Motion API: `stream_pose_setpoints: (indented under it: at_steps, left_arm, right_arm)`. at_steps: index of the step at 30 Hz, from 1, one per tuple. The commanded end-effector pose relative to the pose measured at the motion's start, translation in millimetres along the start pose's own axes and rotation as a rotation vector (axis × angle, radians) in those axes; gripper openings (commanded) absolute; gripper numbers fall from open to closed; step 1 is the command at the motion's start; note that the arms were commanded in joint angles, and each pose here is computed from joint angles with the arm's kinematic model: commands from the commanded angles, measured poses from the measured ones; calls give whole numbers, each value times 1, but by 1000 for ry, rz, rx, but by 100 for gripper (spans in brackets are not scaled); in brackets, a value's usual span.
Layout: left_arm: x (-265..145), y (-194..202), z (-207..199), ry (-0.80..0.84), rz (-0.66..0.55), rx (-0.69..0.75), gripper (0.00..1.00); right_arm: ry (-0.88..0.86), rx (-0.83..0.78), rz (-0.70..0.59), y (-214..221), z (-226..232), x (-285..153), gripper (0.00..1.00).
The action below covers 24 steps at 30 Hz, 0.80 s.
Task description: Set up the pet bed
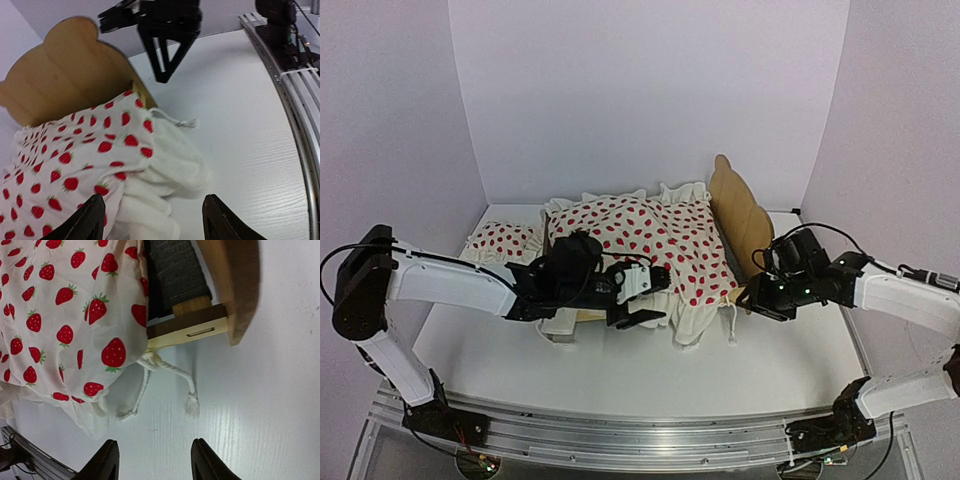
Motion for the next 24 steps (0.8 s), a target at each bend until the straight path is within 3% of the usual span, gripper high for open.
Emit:
stream_pose_setpoints:
  at_steps: [1, 6, 10, 12, 15, 18, 23, 24]
  left_arm:
    - [-43, 29, 43, -158, 203, -133, 68]
    - [-89, 65, 60, -268, 367, -231, 68]
    - [-117, 88, 49, -300, 454, -277, 70]
    - [-123, 94, 41, -294, 472, -302, 70]
    - [-127, 107, 29, -275, 497, -327, 68]
    - [-128, 115, 23, -263, 505, -317, 54]
    - [-129, 112, 29, -290, 496, -278, 4]
    - [-129, 109, 32, -296, 490, -271, 1]
  right_arm:
    - [-140, 19, -13, 0, 34, 24, 48]
    - [-189, -19, 0, 15, 50, 50, 52]
    - [-188, -2, 6, 17, 51, 77, 53]
    - [-170, -6, -10, 13, 50, 86, 46]
    - [-159, -47, -43, 2, 56, 87, 19]
    - [-113, -83, -85, -12, 54, 80, 2]
    - [78, -86, -128, -32, 18, 53, 0]
    - [96, -90, -137, -37, 14, 47, 0]
Point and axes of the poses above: each gripper's point midway between its finger pads, its own x axis out along the fingers, its own z axis along the line the jaws close on, y = z × x, the point moved 3 cm from there along -x, back along the fingers, and after that the axes turned 3 degrees about -x, right-handed, at the moved point
